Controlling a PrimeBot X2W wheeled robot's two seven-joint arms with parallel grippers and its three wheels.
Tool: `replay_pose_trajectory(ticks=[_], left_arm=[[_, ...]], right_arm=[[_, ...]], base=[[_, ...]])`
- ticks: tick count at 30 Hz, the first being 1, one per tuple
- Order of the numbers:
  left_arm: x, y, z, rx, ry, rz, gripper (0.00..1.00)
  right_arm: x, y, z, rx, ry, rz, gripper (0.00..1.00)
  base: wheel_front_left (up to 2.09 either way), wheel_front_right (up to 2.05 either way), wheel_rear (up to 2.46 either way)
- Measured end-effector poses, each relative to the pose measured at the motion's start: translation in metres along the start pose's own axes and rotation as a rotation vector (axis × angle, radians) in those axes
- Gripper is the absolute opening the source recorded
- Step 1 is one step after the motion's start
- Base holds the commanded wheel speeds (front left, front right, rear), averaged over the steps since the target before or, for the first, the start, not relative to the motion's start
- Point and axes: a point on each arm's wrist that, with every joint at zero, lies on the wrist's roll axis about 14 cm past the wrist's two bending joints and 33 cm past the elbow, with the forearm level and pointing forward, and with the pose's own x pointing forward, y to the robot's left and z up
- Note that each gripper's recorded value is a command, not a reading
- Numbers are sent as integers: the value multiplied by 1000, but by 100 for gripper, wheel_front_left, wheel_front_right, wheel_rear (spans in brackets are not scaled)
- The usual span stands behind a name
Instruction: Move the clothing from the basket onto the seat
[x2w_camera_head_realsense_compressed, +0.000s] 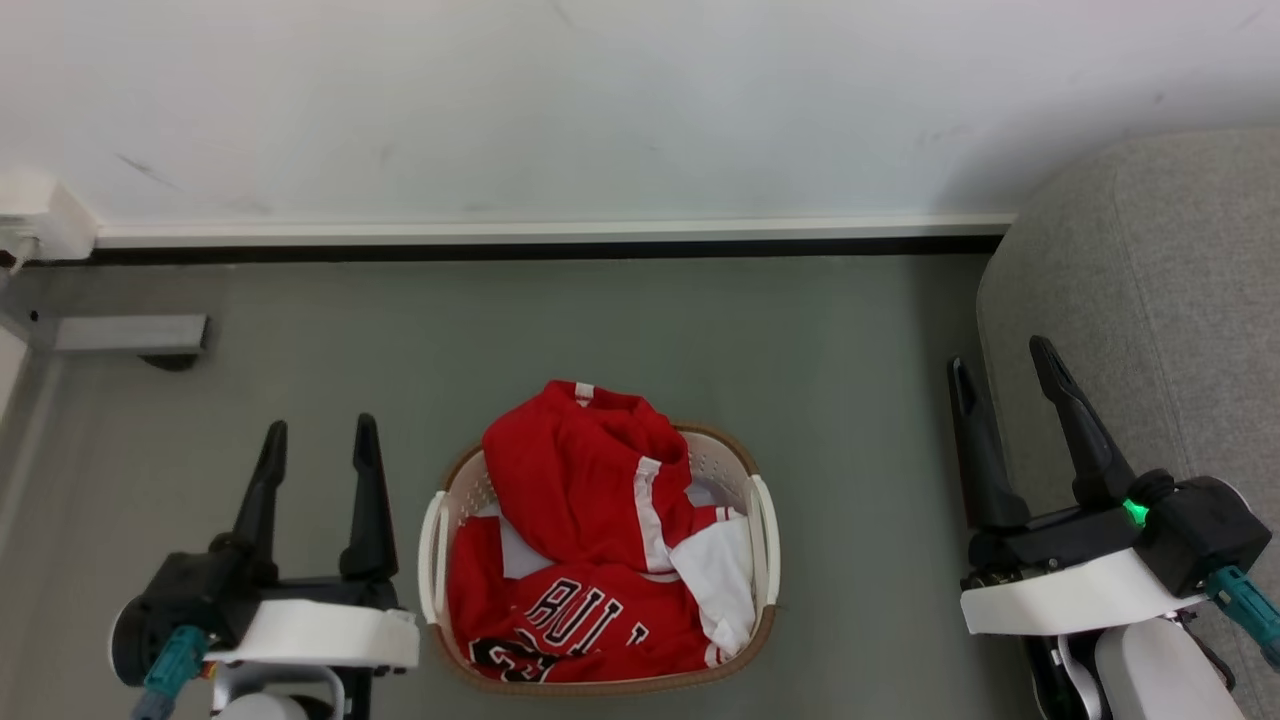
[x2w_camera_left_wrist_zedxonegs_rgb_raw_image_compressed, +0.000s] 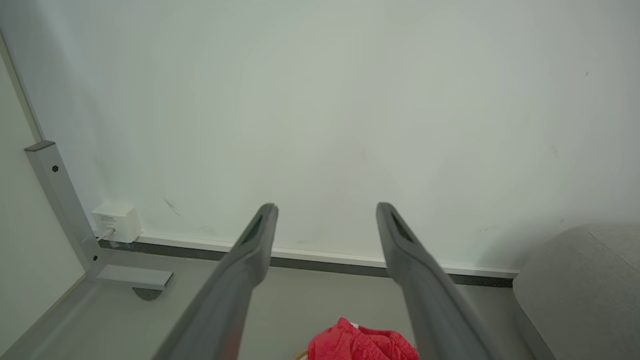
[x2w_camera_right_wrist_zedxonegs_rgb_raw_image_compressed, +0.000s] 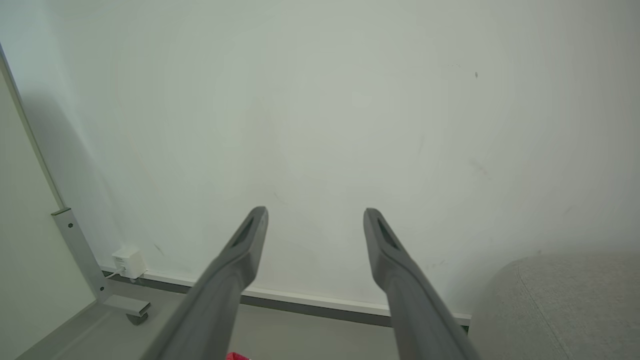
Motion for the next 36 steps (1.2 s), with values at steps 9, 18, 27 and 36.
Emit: replay_pose_trajectory(ticks=[9, 18, 27, 36], left_arm=[[27, -22, -56, -59, 125, -73, 100], [43, -46, -128, -99, 293, -148, 100], [37, -73, -217, -143, 544, -239, 100], [16, -97, -290, -129, 819, -335, 100]], right_arm=[[18, -20, -15, -2, 12, -34, 100], [29, -53, -23, -20, 8, -106, 100], [33, -78, -36, -32, 21, -154, 100], [39, -89, -43, -32, 17, -166, 100]], base=[[0, 0, 0], [0, 0, 0], [0, 0, 0], [0, 0, 0]])
